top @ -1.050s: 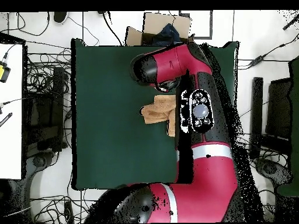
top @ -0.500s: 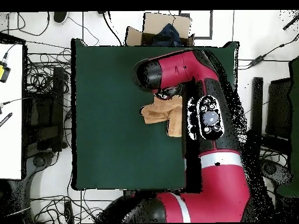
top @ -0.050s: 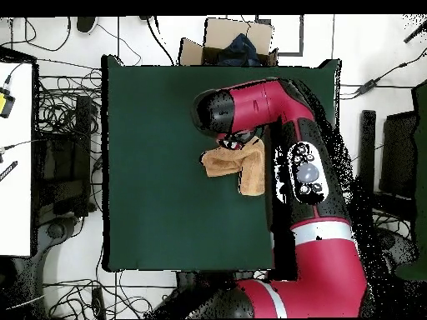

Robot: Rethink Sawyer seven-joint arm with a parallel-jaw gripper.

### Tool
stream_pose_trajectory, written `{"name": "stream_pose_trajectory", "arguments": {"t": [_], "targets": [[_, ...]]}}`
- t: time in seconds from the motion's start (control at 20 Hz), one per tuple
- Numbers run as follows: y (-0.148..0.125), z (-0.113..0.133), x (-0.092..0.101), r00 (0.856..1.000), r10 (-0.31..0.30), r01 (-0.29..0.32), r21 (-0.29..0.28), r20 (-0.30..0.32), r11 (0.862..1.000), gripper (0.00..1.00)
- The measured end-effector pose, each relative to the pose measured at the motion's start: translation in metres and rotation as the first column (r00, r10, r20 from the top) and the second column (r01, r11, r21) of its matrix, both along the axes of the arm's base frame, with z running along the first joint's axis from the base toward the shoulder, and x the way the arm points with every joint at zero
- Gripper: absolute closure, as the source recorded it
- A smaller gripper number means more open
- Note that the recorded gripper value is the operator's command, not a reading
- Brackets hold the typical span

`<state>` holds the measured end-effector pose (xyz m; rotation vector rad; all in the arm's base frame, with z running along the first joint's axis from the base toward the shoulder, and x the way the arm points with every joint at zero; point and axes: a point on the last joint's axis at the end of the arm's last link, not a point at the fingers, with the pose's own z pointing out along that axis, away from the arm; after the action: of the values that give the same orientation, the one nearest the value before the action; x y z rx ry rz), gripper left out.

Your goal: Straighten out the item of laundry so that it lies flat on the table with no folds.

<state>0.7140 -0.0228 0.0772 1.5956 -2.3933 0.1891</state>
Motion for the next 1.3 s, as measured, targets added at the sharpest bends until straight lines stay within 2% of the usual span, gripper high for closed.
{"name": "stream_pose_trajectory", "arguments": {"t": [0.35, 0.95, 1.2, 1.3], "targets": [[0.024, -0.014, -0.027, 0.991, 0.112, -0.108, 0.055, -0.076, 0.993, 0.00], [0.054, -0.024, -0.067, 0.976, 0.157, -0.141, 0.113, -0.151, 0.984, 0.00], [0.058, -0.032, -0.076, 0.976, 0.174, -0.157, 0.132, -0.132, 0.979, 0.00], [0.060, -0.038, -0.077, 0.978, 0.183, -0.168, 0.147, -0.097, 0.975, 0.00]]}}
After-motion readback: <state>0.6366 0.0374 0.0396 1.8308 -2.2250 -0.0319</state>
